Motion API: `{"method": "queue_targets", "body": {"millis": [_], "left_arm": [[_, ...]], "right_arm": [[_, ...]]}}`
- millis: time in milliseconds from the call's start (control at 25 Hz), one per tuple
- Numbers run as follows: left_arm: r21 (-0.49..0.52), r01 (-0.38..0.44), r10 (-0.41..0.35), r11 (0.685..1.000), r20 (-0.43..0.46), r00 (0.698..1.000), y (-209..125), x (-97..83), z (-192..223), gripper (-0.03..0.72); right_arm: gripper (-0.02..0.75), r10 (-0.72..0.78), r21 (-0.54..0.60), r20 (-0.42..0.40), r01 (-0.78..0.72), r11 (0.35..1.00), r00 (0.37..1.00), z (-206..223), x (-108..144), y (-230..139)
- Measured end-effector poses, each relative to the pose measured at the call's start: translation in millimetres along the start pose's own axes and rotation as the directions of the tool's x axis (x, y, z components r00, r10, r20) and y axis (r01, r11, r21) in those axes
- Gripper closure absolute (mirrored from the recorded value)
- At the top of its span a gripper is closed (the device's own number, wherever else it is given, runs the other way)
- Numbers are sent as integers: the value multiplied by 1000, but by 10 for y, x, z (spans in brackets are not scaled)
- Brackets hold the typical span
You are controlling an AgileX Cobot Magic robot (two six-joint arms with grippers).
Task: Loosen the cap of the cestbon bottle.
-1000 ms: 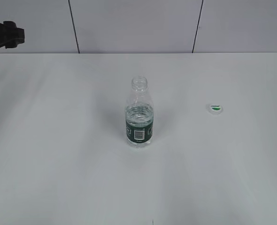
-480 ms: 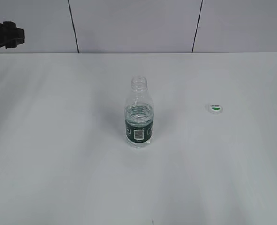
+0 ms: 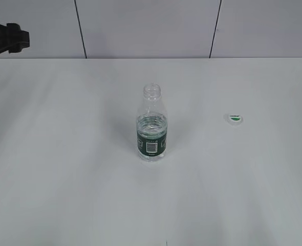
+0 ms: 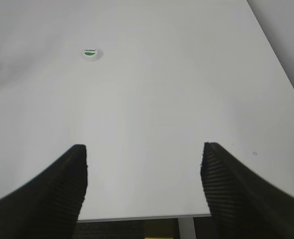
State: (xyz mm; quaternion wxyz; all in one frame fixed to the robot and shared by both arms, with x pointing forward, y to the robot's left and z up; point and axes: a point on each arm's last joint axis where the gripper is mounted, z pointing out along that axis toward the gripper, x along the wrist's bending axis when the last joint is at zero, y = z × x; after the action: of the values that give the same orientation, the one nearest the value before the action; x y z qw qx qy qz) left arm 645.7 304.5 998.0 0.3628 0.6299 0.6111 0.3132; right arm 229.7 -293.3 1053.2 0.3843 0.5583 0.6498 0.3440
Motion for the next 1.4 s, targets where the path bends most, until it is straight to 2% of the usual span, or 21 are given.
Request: {"method": "queue_targets", "body": {"millis": [320, 560, 800, 1040, 1160, 1280, 1400], "left_arm": [[-1, 7, -7, 1000, 6, 1000, 1, -16, 1, 176], [-2, -7, 7, 1000, -42, 999, 2, 27, 0, 176], [-1, -8, 8, 1000, -17, 1000, 1, -17, 3, 176], [-27, 94, -95, 995, -38, 995, 46, -71, -33, 176], [-19, 75, -76, 997, -83, 994, 42, -97, -47, 176], [46, -3, 9, 999, -133, 991, -15, -168, -51, 176], [89, -14, 25, 996, -125, 992, -35, -274, -100, 176]], "right_arm": [[193, 0, 0, 0, 0, 1000, 1000, 0, 0, 0], [193, -1, 0, 0, 1, 1000, 1000, 0, 0, 0], [193, -1, 0, 0, 1, 1000, 1000, 0, 0, 0], [193, -2, 0, 0, 2, 1000, 1000, 0, 0, 0], [193, -2, 0, 0, 2, 1000, 1000, 0, 0, 0], [193, -2, 0, 0, 2, 1000, 1000, 0, 0, 0], [193, -2, 0, 0, 2, 1000, 1000, 0, 0, 0]]}}
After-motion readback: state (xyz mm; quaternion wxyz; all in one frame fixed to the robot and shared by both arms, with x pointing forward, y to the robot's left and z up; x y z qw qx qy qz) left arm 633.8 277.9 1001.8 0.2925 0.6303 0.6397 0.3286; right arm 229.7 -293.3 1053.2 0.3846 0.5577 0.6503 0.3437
